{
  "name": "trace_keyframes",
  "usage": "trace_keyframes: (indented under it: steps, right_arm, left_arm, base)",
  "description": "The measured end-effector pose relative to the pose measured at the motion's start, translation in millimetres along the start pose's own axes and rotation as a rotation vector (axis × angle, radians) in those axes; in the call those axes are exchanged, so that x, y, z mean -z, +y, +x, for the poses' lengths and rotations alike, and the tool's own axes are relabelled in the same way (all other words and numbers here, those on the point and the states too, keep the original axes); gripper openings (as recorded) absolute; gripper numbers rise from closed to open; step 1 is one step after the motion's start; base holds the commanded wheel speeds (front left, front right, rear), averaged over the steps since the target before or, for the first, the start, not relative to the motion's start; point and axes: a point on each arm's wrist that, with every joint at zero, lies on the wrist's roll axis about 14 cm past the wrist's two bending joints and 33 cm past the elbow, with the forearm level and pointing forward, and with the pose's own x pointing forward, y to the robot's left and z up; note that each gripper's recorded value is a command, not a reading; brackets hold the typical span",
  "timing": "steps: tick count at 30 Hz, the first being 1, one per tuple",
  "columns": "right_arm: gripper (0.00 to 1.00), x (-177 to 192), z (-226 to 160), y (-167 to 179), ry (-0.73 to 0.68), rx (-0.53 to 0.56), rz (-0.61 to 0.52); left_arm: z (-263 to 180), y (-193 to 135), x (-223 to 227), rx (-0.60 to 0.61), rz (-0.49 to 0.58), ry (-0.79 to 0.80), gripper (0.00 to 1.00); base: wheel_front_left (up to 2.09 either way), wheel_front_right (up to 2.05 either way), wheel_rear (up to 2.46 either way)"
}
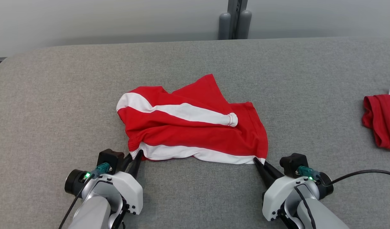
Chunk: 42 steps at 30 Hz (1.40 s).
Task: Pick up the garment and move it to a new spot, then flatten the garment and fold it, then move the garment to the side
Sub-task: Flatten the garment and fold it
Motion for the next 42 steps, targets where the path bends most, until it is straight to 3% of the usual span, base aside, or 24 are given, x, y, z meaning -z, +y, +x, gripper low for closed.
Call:
trace_keyframes:
  steps: [6,13,20,22,24,28,31,34,38,42]
  right_arm:
    - [0.0,-21,1,-1,-0.077,0.006,0.068]
    - [0.0,-117,-30,-35,-0.341,-0.005,0.239]
    - [0.0,-256,-85,-95,-0.571,-0.01,0.129]
    - [0.0,-272,-84,-99,-0.586,-0.007,0.11]
    - [0.0,-310,-70,-117,-0.606,0.049,0.036]
    - [0.0,-342,-43,-126,-0.615,0.101,0.03]
    - [0.0,-382,-32,-134,-0.693,0.146,0.017]
    - [0.0,-395,-24,-139,-0.728,0.174,0.004]
    - [0.0,-430,-25,-142,-0.881,0.205,-0.034]
    - [0.0,-395,2,-150,-0.798,0.227,-0.02]
  left_arm:
    - [5,-16,-26,0.061,-0.088,-0.076,0.0]
    - [-18,-28,-126,0.214,-0.229,-0.28,0.0]
    - [-37,-35,-257,0.354,-0.221,-0.456,0.0]
    - [-31,-34,-269,0.361,-0.217,-0.456,0.0]
    - [2,-30,-292,0.364,-0.232,-0.416,0.0]
    - [45,-28,-315,0.329,-0.22,-0.378,0.0]
    - [65,-25,-354,0.299,-0.196,-0.474,0.0]
    - [70,-21,-384,0.276,-0.175,-0.61,0.0]
    - [79,-19,-421,0.241,-0.103,-0.813,0.0]
    - [108,-21,-397,0.22,-0.092,-0.809,0.0]
  base:
    - [0.0,0.0,0.0]
    - [0.0,0.0,0.0]
    - [0.0,0.0,0.0]
    - [0.0,0.0,0.0]
    - [0.0,0.0,0.0]
    - [0.0,0.0,0.0]
    - [0.0,0.0,0.0]
    - [0.0,0.0,0.0]
    - [0.0,0.0,0.0]
    - [0.0,0.0,0.0]
